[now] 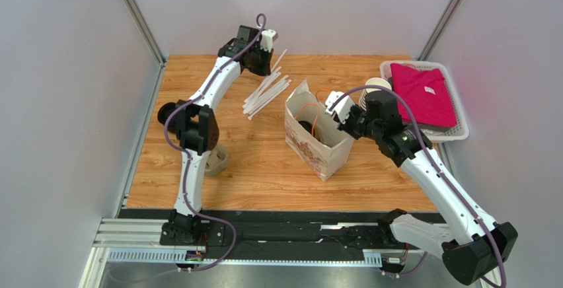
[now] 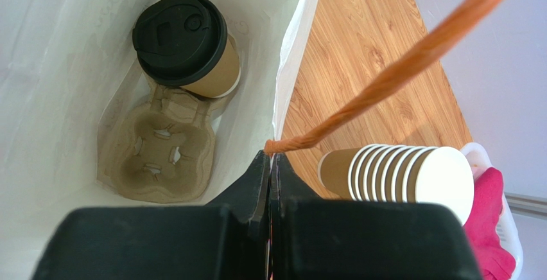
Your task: Pack the takeout coffee
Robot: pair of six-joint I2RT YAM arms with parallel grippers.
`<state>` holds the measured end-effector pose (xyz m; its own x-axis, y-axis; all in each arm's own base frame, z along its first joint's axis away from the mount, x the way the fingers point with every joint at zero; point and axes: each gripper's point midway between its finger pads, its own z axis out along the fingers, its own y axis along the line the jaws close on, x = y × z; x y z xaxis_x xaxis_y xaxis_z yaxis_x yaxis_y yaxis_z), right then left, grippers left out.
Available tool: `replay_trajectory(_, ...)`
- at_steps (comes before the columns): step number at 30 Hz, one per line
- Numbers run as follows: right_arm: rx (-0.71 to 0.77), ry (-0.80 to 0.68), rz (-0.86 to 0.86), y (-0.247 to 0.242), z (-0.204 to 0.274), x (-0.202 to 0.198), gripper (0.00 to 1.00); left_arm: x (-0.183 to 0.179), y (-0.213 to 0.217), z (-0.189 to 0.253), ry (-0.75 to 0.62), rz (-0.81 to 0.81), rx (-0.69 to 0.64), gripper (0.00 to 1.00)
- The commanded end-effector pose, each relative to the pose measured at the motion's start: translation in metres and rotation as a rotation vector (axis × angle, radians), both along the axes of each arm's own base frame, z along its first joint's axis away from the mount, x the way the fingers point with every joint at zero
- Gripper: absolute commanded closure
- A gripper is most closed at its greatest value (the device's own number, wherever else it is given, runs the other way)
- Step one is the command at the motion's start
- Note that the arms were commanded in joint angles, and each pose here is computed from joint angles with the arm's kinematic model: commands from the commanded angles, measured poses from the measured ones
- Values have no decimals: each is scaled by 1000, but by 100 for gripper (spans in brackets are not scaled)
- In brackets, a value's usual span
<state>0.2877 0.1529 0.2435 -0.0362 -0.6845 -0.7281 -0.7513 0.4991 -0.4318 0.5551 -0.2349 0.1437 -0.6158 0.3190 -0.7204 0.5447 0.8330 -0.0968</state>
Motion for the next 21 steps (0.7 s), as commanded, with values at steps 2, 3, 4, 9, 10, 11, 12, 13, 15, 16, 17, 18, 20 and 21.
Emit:
replay_trajectory(2, 64, -52, 83, 16, 27, -1, 100, -23, -15, 107, -132, -46, -225, 100)
replay_trajectory(3, 73, -49, 98, 19, 27, -2, 100, -32, -13, 132, -172, -62, -247, 100)
replay_trajectory(4, 79, -49, 115, 22, 28, -4, 100, -35, -7, 138, -176, -57, -255, 100)
replay_trajectory(9, 142, -41, 176, 39, 34, -3, 100, -81, 11, 187, -154, -70, -383, 100)
replay_trajectory(10, 149, -38, 176, 41, 35, -2, 100, -85, 18, 179, -128, -55, -400, 100)
replay_trajectory(11, 156, -32, 173, 42, 36, 1, 100, -91, 20, 182, -124, -55, -422, 100)
replay_trajectory(12, 165, -25, 173, 46, 38, 4, 100, -106, 21, 201, -137, -63, -469, 100)
replay_trajectory(13, 168, -22, 169, 47, 40, 6, 100, -110, 22, 195, -134, -63, -486, 100)
replay_trajectory(15, 179, -15, 177, 49, 44, 6, 99, -129, 23, 213, -164, -82, -522, 100)
replay_trajectory(16, 181, -10, 182, 51, 43, 6, 95, -133, 22, 211, -166, -86, -530, 100)
replay_trajectory(17, 188, -6, 193, 53, 44, 5, 93, -138, 23, 216, -176, -89, -535, 100)
replay_trajectory(18, 189, -5, 196, 54, 44, 5, 90, -140, 24, 218, -174, -84, -537, 100)
replay_trajectory(20, 192, -4, 193, 54, 45, 6, 78, -143, 25, 218, -167, -81, -531, 100)
replay_trajectory(21, 192, -3, 184, 53, 46, 8, 72, -145, 26, 219, -171, -78, -529, 100)
